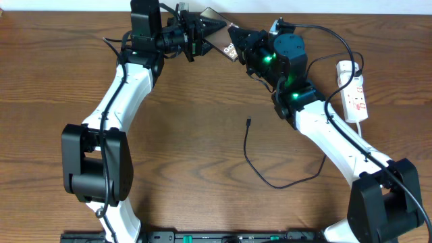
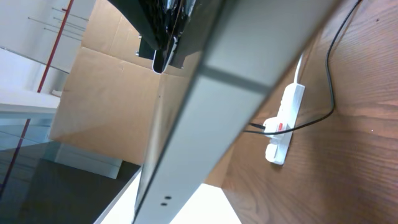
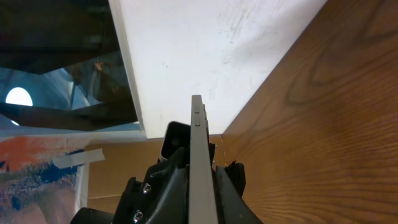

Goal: Plug charger to phone and switch on socket

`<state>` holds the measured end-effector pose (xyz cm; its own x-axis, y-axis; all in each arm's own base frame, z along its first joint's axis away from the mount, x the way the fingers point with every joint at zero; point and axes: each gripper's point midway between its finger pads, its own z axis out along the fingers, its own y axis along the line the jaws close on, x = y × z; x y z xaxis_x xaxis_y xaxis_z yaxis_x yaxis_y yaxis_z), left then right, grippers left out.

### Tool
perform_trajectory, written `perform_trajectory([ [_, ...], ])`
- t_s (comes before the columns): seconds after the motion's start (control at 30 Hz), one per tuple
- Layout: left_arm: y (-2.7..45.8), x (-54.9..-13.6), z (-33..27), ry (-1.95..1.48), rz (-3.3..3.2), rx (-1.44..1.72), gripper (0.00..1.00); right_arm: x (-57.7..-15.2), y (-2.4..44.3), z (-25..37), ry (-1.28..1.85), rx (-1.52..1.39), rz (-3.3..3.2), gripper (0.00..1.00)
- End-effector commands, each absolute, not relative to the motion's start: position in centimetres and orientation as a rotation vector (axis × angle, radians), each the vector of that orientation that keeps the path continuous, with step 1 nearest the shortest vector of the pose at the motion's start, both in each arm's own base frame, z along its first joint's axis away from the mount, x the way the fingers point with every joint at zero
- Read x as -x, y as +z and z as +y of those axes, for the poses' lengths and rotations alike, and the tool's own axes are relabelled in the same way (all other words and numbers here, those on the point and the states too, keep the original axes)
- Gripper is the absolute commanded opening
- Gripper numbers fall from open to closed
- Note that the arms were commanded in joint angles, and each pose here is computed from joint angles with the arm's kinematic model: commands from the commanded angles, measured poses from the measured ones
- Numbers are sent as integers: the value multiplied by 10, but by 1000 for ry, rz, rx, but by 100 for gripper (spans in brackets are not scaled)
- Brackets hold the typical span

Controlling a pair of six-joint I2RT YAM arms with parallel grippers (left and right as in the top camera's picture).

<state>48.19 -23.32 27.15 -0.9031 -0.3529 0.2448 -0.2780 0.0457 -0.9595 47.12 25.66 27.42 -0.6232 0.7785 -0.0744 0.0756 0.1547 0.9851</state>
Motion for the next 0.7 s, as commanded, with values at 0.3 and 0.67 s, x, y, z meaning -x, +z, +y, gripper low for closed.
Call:
perform_trajectory([
  [0.3,298,-487,-238,-1984,2146,609,8,-443,228,298,1557,-695,2068,1],
  [0.67,294,-507,-228,-1885,2069,720,8,-442,225,298,1528,-664,2083,6],
])
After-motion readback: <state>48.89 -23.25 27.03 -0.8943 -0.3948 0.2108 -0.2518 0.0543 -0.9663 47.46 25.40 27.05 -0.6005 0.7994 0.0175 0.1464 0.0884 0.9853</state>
